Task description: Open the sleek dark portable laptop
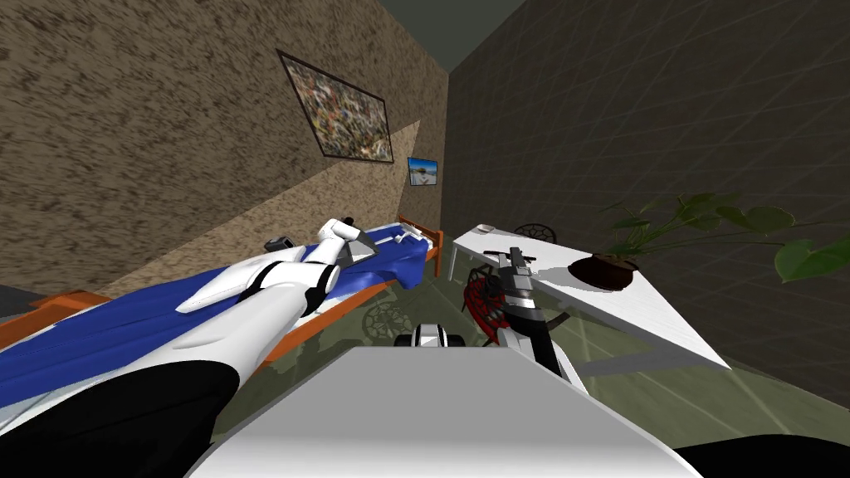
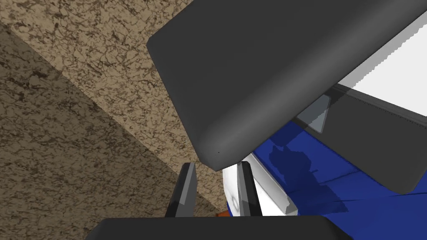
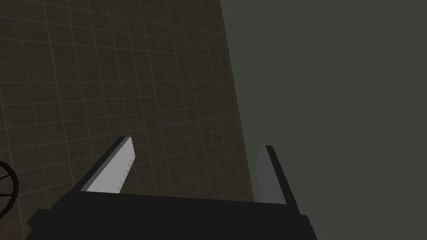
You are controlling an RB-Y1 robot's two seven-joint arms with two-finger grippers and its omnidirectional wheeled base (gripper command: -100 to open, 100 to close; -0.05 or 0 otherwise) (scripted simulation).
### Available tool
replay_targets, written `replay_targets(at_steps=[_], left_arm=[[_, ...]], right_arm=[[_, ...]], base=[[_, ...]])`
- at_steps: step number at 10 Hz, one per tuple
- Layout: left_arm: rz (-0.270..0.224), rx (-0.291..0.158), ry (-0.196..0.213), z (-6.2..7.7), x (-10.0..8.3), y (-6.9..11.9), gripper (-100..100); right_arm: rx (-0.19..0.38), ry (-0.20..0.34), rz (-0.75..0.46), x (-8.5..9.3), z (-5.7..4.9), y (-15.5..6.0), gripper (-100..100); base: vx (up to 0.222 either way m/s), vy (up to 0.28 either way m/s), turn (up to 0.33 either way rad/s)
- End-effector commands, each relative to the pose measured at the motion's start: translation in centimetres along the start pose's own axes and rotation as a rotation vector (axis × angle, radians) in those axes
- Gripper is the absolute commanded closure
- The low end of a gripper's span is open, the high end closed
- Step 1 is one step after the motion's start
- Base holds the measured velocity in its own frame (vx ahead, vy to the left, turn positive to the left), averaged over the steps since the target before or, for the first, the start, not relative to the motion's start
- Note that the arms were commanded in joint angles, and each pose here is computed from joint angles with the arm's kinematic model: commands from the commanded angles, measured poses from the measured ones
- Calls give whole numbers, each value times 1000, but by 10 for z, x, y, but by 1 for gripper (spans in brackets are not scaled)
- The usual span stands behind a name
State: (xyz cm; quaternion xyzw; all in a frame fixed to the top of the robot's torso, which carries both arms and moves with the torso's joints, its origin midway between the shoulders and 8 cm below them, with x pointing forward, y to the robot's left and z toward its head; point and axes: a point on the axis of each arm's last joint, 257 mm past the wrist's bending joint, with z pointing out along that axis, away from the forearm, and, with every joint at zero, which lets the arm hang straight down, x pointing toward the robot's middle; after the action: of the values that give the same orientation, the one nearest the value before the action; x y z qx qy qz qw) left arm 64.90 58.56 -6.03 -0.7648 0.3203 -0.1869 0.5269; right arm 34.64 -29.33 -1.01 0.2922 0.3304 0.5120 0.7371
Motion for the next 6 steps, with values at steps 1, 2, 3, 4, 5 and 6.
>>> replay_targets(at_steps=[1, 2, 3, 4, 5, 6], left_arm=[[-87, -16, 76, 6, 17, 21, 100], [-87, -16, 76, 6, 17, 21, 100], [-87, -16, 76, 6, 17, 21, 100], [-155, -28, 122, 10, 25, 36, 100], [-155, -27, 124, 10, 26, 35, 100], [-190, -32, 146, 11, 30, 42, 100]], right_arm=[[0, 0, 0, 0, 0, 0, 0], [0, 0, 0, 0, 0, 0, 0], [0, 0, 0, 0, 0, 0, 0], [0, 0, 0, 0, 0, 0, 0], [0, 0, 0, 0, 0, 0, 0], [0, 0, 0, 0, 0, 0, 0]], base=[[-26, 40, 91], [-26, 23, 14], [-11, 7, -15], [-9, 32, 113], [-15, 27, 77], [-11, 28, 69]])
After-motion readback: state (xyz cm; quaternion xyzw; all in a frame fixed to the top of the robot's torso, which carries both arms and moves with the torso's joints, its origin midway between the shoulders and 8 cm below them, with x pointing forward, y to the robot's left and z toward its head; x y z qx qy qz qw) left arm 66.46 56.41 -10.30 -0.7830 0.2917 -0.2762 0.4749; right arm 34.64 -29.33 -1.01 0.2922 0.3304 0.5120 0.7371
